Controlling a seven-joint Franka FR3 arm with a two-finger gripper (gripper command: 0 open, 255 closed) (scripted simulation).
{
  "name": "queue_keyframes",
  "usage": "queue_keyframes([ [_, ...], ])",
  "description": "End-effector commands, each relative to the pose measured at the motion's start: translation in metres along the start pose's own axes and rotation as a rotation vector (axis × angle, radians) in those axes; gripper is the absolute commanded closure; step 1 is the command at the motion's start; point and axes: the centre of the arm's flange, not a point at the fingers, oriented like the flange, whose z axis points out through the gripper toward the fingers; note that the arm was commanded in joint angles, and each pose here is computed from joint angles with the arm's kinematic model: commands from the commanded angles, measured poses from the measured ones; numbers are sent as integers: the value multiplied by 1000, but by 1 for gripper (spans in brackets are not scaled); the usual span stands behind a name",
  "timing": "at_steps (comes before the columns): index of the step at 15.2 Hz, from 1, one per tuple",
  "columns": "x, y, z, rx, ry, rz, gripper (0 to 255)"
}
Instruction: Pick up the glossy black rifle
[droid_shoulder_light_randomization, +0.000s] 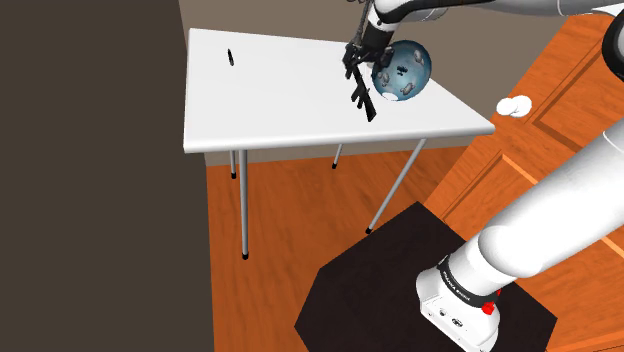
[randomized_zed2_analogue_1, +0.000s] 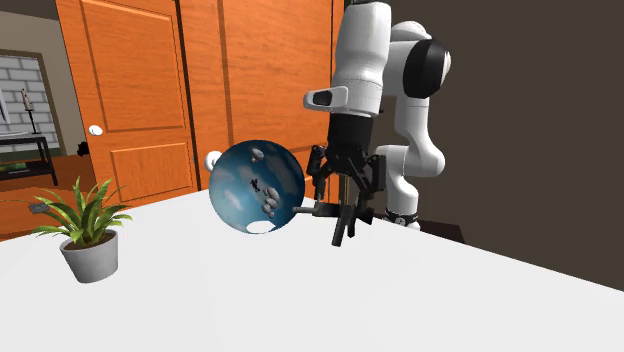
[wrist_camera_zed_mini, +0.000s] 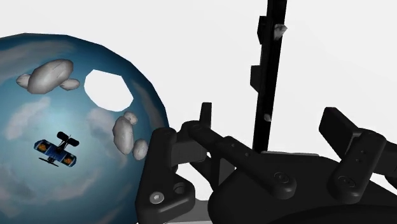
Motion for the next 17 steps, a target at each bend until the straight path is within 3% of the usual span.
queue_keyframes([
  [1, 0, 0, 2, 0, 1, 0, 255],
  [10, 0, 0, 1, 0, 1, 0, 255],
  [17, 6, 1, -35, 0, 1, 0, 255],
])
